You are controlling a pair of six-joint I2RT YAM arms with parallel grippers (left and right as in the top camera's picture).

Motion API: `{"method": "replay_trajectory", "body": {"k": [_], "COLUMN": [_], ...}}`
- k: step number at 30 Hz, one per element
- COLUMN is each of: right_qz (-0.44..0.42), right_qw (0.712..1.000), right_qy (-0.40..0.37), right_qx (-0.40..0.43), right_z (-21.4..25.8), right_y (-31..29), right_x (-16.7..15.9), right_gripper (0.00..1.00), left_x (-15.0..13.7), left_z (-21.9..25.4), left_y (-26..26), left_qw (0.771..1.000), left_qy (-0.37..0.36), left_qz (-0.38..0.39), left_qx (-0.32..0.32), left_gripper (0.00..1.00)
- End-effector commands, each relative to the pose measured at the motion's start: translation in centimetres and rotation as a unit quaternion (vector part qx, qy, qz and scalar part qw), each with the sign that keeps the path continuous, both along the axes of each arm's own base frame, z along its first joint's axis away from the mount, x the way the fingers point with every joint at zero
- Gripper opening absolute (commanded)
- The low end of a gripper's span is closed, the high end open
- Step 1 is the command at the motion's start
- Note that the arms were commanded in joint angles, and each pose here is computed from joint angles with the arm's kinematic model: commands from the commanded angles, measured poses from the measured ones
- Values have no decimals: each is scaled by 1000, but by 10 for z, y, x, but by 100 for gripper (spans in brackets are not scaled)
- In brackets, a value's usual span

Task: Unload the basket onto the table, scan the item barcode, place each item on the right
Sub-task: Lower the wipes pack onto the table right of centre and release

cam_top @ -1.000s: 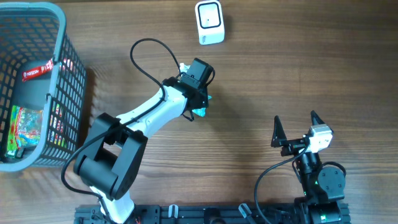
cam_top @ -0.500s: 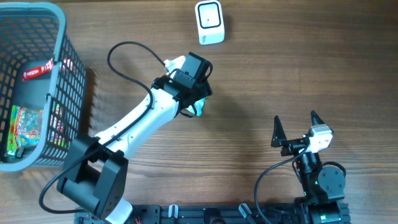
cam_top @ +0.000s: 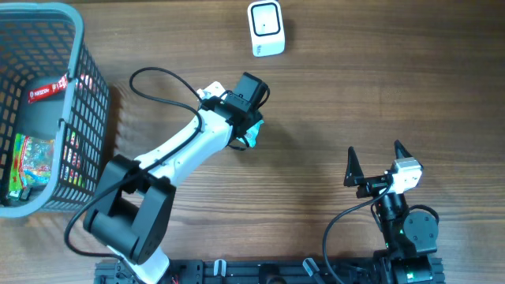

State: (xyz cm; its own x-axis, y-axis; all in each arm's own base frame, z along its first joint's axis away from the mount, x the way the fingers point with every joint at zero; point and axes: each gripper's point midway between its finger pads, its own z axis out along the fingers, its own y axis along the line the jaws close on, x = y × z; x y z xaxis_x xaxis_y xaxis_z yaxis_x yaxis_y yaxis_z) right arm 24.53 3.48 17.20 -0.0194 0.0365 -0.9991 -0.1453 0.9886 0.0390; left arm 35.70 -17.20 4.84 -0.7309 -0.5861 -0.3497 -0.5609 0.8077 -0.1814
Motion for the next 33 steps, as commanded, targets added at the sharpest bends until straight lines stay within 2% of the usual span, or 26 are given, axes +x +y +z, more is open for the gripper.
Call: {"method": "replay_trajectory", "body": {"k": [1,6,8,10,11,15,18,21,24,25,27,28,29,31,33], "right_qz": [0,0,0,0,0,0,0,0,0,0,0,0,0,0,0], "right_qw": [1000,1000,1000,1000,1000,1000,1000,1000,1000,1000,1000,1000,1000,1000,1000], "right_qy": [-4,-4,-4,-4,-4,-4,-4,-4,-4,-4,-4,-4,-4,-4,-4], "right_qx": [-6,-6,-6,-6,-6,-6,-6,-6,-6,-6,-6,-6,-6,-6,-6], "right_z": [1,1,1,1,1,1,1,1,1,1,1,1,1,1,1], "right_y": [0,0,0,0,0,0,0,0,0,0,0,0,0,0,0], "right_x": [0,0,0,0,0,0,0,0,0,0,0,0,0,0,0], "right_gripper": [100,100,100,100,100,99,100,100,100,100,100,100,100,100,100], "left_x": [0,5,6,1,-2,-14,-40,-67,-77,-77,-73,-68,-63,-50,-31], "left_z": [-17,-44,-55,-57,-58,-57,-56,-53,-45,-43,-39,-34,-22,10,63], "left_y": [2,-3,-3,-11,-18,-51,-91,-139,-173,-180,-184,-183,-180,-167,-149], "left_qw": [1000,1000,1000,999,999,985,966,949,936,934,931,925,921,926,920], "left_qy": [9,19,24,38,44,45,40,28,1,-8,-21,-30,-39,-55,-90], "left_qz": [9,8,8,-4,-30,-169,-254,-313,-346,-351,-359,-373,-383,-371,-380], "left_qx": [5,7,10,-5,-11,2,13,-23,-58,-63,-67,-60,-53,-41,-15], "left_gripper": [83,80,73,61,60,64,65,69,72,74,86,89,98,100,100]}}
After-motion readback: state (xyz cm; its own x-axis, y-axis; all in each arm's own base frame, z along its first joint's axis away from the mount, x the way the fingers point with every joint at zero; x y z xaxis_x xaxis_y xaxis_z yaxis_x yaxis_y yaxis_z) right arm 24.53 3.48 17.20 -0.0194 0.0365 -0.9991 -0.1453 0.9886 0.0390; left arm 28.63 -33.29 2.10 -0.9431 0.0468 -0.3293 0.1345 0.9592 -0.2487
